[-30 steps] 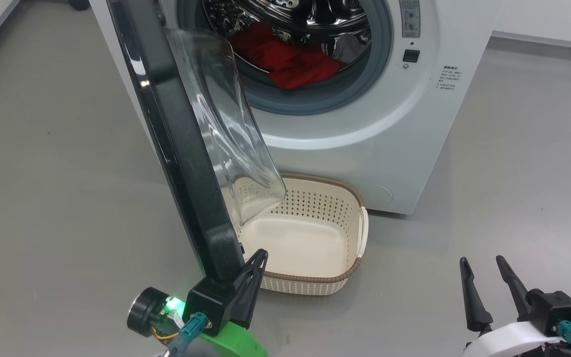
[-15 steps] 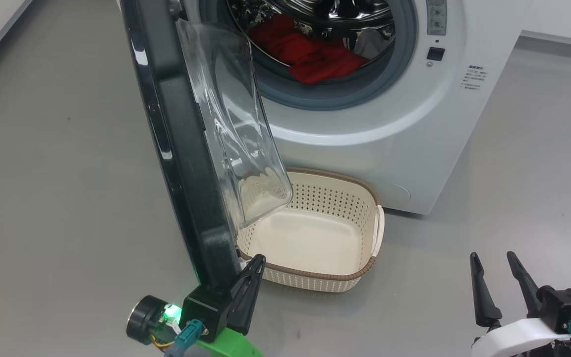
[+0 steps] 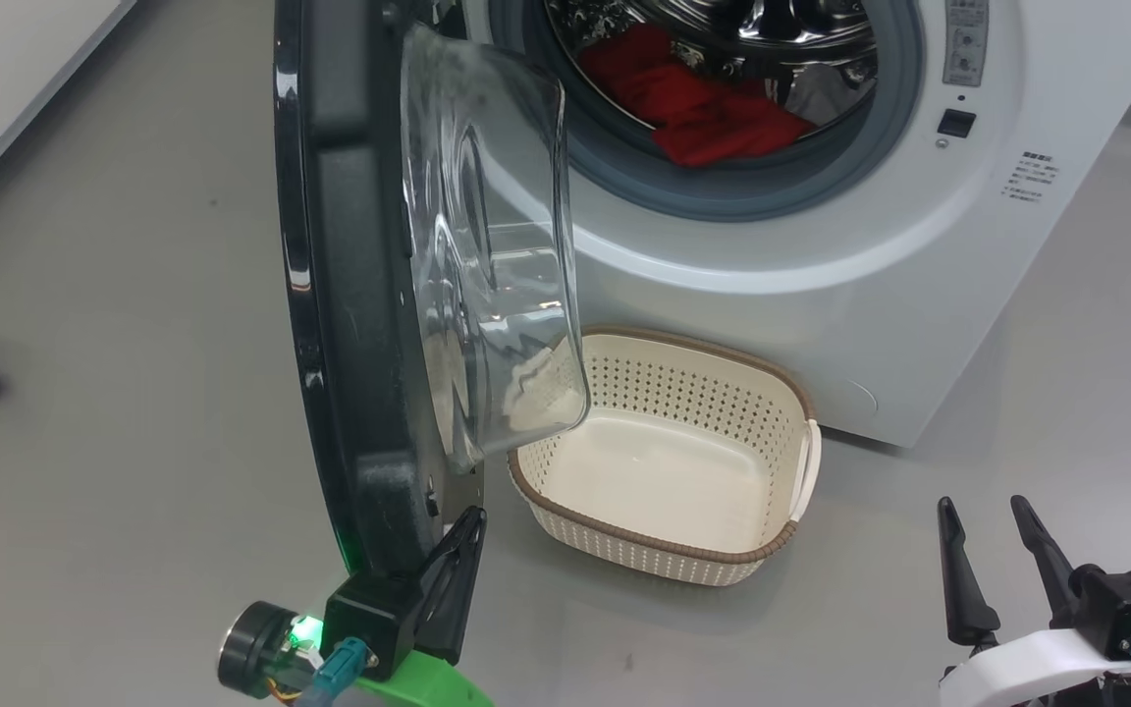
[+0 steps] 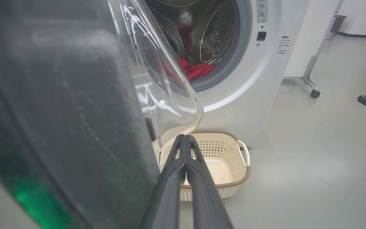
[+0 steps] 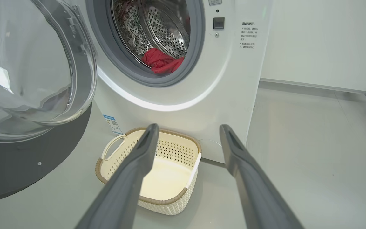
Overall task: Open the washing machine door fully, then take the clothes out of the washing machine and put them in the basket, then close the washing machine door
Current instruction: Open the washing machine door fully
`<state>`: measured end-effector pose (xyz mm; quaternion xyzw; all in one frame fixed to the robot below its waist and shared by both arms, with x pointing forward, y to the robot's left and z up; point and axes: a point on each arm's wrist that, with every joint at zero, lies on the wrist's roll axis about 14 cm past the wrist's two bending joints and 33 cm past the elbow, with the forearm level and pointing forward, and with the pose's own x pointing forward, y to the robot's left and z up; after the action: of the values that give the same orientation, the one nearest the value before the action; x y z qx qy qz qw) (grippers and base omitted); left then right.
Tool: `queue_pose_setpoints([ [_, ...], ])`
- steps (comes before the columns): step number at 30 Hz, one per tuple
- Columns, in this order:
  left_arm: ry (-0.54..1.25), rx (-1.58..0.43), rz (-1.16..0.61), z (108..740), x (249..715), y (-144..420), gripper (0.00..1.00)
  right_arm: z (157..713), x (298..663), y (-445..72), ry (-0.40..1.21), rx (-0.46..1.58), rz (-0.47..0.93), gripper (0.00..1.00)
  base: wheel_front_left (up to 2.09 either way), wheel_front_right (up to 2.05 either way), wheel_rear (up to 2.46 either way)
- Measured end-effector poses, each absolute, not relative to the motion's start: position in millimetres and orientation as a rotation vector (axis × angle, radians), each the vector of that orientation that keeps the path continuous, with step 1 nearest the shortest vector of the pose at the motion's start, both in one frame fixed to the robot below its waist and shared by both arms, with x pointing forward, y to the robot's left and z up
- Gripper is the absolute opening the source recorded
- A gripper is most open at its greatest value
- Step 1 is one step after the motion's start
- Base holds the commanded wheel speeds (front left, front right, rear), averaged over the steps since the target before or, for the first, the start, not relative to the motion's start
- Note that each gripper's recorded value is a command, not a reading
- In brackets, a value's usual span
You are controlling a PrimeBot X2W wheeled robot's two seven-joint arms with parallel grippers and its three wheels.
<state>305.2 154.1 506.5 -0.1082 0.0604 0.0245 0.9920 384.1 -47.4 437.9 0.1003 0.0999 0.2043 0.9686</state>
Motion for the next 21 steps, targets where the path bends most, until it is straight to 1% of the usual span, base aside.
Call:
queue_pose_setpoints([
  [11,0.096,-0.191,0.227,506.0,282.7,206.8,0.00,441.0,383.4,-18.5,0.198,0.194,0.506,1.00,0.00,0.00,0.00],
  [21,0.093,-0.159,0.330,504.3,272.4,243.9,0.00,438.9,380.1,-13.4,0.206,0.197,0.527,1.00,0.00,0.00,0.00],
])
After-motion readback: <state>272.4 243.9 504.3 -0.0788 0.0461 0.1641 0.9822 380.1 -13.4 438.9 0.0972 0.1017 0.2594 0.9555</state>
